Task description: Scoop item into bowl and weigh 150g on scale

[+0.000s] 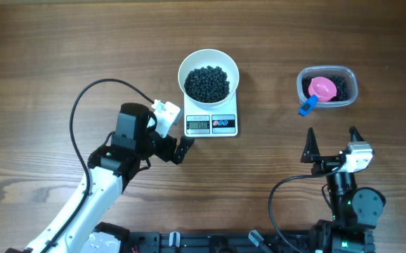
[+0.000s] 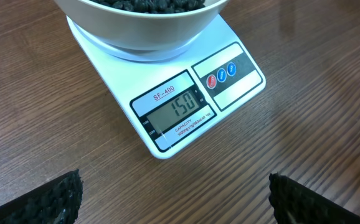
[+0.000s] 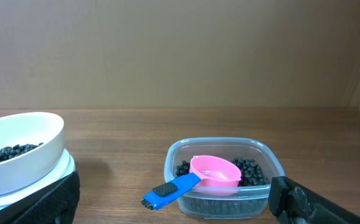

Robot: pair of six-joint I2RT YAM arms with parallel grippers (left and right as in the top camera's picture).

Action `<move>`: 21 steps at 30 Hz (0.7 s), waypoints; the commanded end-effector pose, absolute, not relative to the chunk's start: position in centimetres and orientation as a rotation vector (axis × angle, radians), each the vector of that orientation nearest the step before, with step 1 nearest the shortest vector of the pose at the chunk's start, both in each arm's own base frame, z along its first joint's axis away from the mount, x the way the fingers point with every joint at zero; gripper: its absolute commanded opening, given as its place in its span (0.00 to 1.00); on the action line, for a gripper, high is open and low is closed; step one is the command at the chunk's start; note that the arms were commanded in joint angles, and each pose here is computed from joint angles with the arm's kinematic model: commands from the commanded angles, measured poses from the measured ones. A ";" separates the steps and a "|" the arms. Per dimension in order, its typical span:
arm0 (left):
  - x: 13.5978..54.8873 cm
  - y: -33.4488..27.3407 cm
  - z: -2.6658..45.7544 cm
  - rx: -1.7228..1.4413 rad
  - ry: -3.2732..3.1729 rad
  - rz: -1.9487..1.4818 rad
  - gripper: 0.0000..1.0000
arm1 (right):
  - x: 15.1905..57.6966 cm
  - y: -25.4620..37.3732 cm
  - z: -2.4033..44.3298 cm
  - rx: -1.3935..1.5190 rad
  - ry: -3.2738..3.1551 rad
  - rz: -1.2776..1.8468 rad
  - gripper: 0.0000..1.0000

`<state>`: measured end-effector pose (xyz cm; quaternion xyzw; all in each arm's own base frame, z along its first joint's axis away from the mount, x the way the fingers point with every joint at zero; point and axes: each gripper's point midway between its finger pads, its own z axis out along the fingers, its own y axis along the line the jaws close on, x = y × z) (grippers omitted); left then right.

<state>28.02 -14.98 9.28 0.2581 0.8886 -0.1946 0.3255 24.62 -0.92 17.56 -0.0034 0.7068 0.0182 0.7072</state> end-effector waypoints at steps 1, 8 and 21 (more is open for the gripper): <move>28.0 -14.7 10.3 0.665 2.302 -0.484 1.00 | 24.5 -1.1 17.9 0.000 1.556 0.024 1.00; 27.8 -13.1 11.0 0.619 2.269 -0.372 1.00 | 24.5 -1.1 17.9 0.000 1.556 0.024 1.00; 26.0 -10.1 10.1 0.512 2.061 -0.251 1.00 | 24.5 -1.1 17.9 0.000 1.556 0.024 1.00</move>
